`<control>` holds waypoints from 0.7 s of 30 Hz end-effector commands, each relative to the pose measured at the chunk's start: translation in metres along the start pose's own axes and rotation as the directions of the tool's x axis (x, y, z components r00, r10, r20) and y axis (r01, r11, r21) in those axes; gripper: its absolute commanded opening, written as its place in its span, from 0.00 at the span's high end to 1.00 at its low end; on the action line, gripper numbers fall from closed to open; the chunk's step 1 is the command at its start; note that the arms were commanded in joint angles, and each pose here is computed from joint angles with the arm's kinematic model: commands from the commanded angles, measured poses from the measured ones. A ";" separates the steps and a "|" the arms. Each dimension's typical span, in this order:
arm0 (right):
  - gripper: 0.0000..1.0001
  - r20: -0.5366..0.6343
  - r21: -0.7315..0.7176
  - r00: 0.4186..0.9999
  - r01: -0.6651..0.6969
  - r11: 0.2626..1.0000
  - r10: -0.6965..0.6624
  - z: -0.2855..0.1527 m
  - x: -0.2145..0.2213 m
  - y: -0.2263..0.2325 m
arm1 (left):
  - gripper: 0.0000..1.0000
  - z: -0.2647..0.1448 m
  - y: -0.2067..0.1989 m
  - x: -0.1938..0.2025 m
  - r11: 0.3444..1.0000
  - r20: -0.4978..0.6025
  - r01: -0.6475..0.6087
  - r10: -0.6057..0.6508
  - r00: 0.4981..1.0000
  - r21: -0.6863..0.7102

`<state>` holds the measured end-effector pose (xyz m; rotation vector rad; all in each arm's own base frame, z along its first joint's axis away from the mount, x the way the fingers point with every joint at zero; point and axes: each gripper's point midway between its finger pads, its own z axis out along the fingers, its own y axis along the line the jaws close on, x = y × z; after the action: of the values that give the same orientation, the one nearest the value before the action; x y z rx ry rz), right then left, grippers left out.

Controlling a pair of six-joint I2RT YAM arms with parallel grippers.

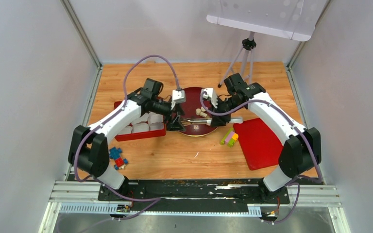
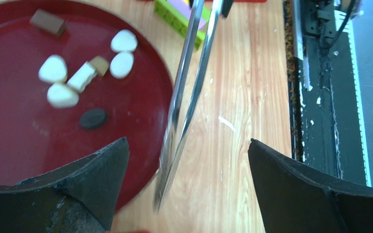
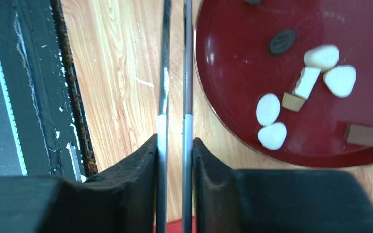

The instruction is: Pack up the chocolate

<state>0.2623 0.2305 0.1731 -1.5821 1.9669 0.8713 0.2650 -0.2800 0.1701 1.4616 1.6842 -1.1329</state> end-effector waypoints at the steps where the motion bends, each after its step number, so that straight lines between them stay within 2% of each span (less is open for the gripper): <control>1: 0.67 0.000 0.117 0.999 0.040 0.992 -0.041 -0.016 0.001 -0.005 | 0.00 -0.044 0.006 -0.005 0.987 0.019 0.012 -0.009 1.000 -0.163; 4: 0.59 -0.003 0.120 1.000 0.014 0.993 -0.014 -0.016 0.010 0.002 | 0.00 -0.076 0.012 -0.005 0.960 0.050 0.042 -0.029 0.998 -0.278; 9: 0.60 0.007 0.145 1.000 0.004 0.989 -0.005 -0.016 0.015 0.004 | 0.00 -0.117 0.029 -0.009 0.874 0.099 0.084 -0.041 0.994 -0.479; 13: 0.53 0.014 0.209 1.000 -0.027 0.978 0.024 -0.024 0.012 -0.008 | 0.00 -0.134 0.038 -0.010 0.802 0.130 0.129 -0.065 0.989 -0.583; 17: 0.56 0.066 0.298 0.993 -0.110 0.948 0.094 -0.041 0.003 -0.036 | 0.00 -0.149 0.049 -0.005 0.734 0.143 0.174 -0.106 0.984 -0.657; 21: 0.62 0.035 0.426 0.992 -0.124 0.896 0.121 -0.054 0.006 -0.071 | 0.00 -0.164 0.059 0.001 0.655 0.152 0.216 -0.154 0.976 -0.724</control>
<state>0.2824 0.1843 0.1658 -1.3360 2.1453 0.6125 0.3184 -0.1509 0.2179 0.8680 1.9063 -0.5660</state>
